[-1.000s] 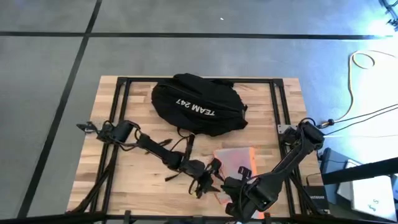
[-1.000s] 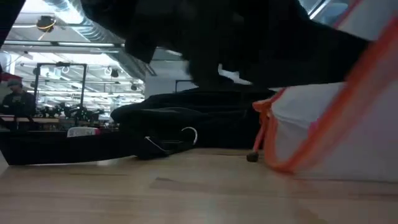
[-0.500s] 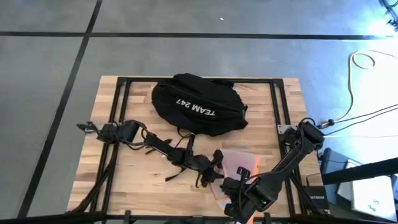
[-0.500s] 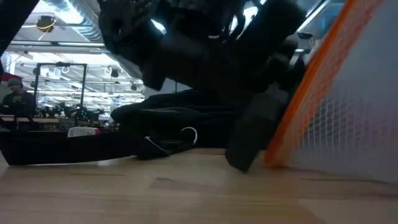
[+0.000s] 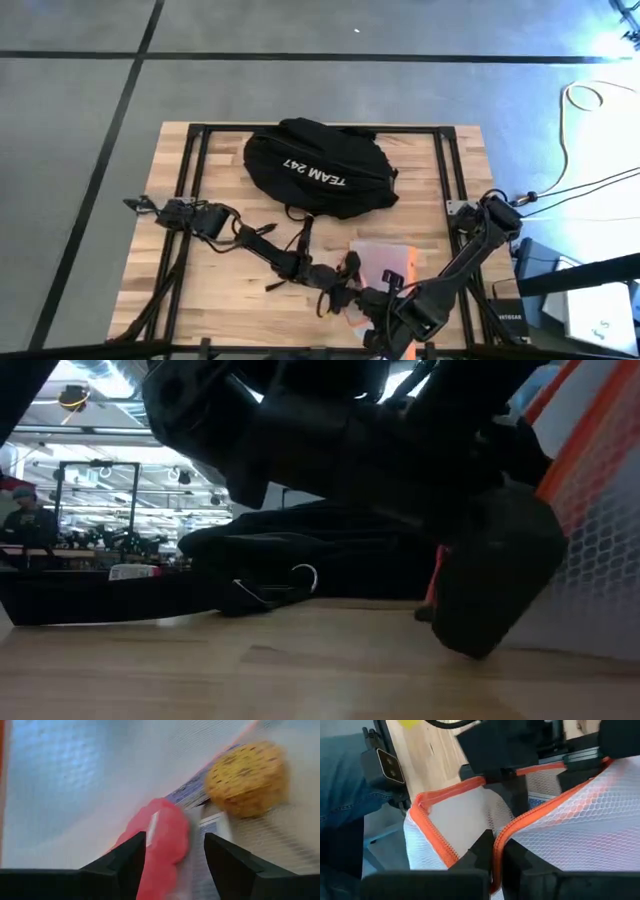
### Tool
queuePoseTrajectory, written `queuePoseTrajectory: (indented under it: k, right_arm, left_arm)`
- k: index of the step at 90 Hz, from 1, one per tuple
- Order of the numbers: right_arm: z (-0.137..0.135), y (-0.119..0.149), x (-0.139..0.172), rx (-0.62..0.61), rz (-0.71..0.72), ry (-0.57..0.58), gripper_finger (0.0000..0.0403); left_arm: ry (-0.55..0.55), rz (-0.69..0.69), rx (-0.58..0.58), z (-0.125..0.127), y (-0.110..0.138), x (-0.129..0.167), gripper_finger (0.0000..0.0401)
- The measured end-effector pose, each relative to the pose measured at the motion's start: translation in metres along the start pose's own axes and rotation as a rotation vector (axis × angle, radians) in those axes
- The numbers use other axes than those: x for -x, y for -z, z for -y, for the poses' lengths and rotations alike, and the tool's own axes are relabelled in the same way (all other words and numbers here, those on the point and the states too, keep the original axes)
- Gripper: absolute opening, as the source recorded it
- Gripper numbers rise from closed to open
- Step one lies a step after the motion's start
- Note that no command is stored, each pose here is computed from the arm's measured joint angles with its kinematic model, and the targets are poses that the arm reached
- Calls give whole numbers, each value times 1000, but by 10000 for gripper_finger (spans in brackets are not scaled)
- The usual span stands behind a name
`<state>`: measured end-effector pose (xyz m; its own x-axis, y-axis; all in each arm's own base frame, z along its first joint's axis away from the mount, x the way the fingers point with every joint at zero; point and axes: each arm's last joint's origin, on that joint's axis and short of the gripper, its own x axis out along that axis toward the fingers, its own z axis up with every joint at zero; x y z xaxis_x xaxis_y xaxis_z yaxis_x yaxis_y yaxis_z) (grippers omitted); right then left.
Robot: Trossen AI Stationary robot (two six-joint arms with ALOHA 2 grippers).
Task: Unpack backpack
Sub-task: Remove the pink medicine organizer from the transparent white zip bag
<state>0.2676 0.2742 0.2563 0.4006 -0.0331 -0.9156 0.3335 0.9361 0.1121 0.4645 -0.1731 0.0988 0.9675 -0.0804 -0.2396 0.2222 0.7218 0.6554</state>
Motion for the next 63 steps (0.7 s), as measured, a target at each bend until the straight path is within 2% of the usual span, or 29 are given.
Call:
queuePoseTrajectory:
  k: [22, 42, 63]
  right_arm:
    - [-10, 23, 9, 36, -5, -20, 0]
    - [-10, 38, 11, 2, 10, 31, 0]
    - [-15, 40, -16, 54, -26, 83, 0]
  left_arm:
    - [-118, -85, 14, -4, 2, 0, 186]
    - [-92, -37, 17, -1, -2, 1, 186]
    - [-64, 15, -45, 7, -11, 4, 186]
